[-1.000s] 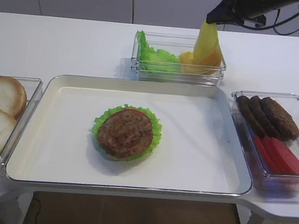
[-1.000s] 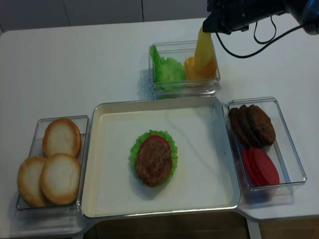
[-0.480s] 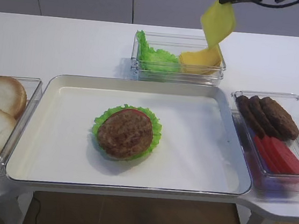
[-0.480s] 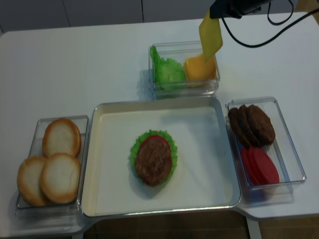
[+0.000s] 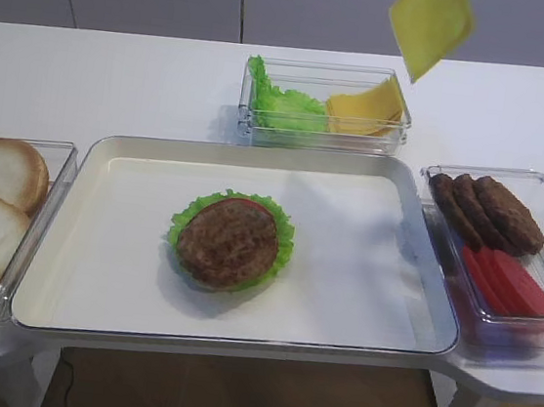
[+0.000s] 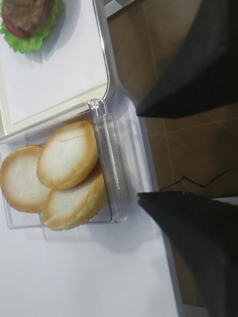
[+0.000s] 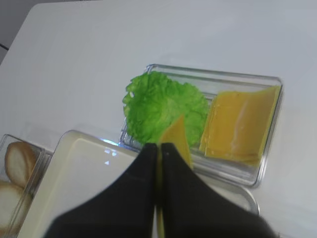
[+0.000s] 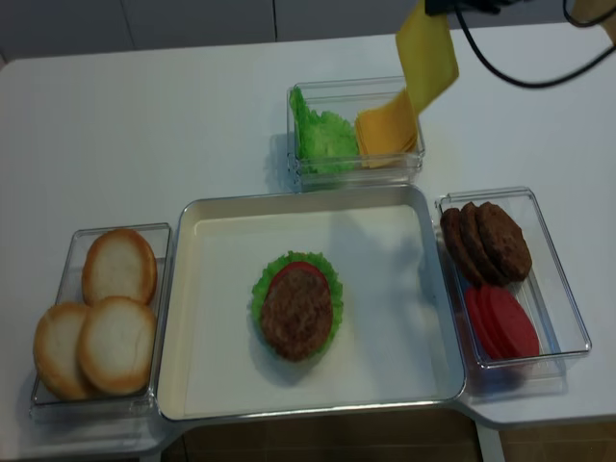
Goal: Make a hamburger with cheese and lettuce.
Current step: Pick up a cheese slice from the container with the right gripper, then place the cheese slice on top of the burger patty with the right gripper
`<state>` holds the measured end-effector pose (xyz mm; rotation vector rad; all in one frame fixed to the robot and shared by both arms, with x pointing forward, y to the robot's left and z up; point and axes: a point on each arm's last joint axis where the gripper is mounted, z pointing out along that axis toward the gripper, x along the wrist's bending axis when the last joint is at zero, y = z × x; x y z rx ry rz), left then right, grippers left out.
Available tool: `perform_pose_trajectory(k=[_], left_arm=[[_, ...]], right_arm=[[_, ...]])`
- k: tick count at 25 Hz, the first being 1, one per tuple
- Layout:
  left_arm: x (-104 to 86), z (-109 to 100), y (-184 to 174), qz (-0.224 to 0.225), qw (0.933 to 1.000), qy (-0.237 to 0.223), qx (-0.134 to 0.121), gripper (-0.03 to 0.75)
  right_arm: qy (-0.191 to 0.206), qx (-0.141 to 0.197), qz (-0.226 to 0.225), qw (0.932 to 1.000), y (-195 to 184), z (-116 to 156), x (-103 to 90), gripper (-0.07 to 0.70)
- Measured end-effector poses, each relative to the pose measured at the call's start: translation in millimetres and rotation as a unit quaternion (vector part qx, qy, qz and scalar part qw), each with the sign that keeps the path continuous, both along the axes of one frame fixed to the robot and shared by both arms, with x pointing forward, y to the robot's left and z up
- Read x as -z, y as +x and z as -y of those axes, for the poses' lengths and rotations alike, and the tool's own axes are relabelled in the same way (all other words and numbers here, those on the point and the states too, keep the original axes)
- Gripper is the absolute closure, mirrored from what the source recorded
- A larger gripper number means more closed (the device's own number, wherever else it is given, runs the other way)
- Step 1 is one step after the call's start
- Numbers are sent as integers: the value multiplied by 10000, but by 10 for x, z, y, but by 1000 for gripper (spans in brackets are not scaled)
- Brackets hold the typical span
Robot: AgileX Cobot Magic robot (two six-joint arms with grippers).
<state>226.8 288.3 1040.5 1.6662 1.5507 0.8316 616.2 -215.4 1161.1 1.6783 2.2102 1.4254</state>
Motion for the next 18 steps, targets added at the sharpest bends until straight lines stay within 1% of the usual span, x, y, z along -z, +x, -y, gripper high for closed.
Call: perform_pose_trajectory(k=[2, 5, 9, 13, 18], left_arm=[[0, 0, 0, 0, 10000, 0, 0, 356], [0, 0, 0, 0, 10000, 0, 0, 356], [0, 0, 0, 0, 10000, -2, 1, 356], [0, 0, 0, 0, 10000, -2, 1, 356], [0, 0, 0, 0, 10000, -2, 1, 356]], right_arm=[[-19, -21, -49, 10000, -179, -2, -24, 629], [-85, -71, -65, 9999, -441, -79, -43, 629], [-118, -472, -176, 9987, -766, -329, -10, 629], [-168, -850, -396, 9955, -942, -594, 75, 629], [-138, -1186, -326, 9923, -1110, -951, 75, 629]])
